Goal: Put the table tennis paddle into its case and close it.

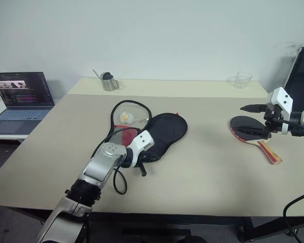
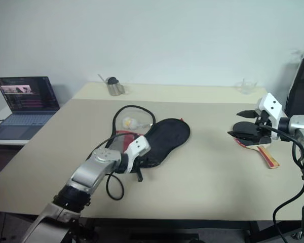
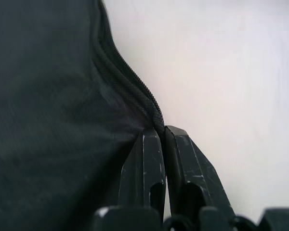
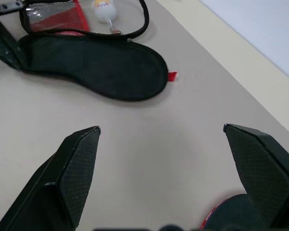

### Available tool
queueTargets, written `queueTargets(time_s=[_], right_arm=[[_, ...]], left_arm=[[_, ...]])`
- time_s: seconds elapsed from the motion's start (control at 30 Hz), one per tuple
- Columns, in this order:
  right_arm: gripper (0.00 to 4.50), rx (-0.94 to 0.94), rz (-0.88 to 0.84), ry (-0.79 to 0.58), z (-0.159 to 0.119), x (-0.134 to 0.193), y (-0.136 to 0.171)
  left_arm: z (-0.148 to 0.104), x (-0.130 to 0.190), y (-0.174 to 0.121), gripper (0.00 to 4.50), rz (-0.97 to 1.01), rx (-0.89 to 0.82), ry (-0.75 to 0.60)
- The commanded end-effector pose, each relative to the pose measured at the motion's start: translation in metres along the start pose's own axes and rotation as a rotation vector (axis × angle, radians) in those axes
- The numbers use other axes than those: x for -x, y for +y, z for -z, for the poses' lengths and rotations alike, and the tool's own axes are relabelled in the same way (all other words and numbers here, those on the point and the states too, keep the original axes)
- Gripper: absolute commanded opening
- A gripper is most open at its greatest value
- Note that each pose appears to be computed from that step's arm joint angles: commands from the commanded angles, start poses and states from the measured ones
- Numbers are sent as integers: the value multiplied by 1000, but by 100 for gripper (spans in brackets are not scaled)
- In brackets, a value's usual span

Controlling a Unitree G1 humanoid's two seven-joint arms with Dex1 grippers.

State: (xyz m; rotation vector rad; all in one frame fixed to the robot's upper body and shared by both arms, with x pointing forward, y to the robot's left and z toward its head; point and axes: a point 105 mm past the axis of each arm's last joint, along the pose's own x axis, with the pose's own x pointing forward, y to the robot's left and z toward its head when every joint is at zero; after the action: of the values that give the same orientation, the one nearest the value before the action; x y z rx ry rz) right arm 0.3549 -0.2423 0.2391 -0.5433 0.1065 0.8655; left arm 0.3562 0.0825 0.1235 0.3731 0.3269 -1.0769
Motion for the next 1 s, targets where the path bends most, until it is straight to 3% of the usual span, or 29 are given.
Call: queueTargets(time_s=[0.03,0.17,0.43,0.83,1.0], right_arm=[[450,48,18,-40,-16,5,-4],[450,47,16,-39,-15,4,-2],[450,49,15,-36,-15,4,0],[450,42,3,-60,-18,-6,5],[450,38,0,-55,-17,-6,7]], left_arm=[[-36,-6,2,8,0,-23,-107],[-53,-26,-8,8,32,-1,-137],[-63,-66,-27,8,54,21,-106],[-94,-99,-8,8,-68,56,-124],[-106,-115,-19,8,-54,61,-132]])
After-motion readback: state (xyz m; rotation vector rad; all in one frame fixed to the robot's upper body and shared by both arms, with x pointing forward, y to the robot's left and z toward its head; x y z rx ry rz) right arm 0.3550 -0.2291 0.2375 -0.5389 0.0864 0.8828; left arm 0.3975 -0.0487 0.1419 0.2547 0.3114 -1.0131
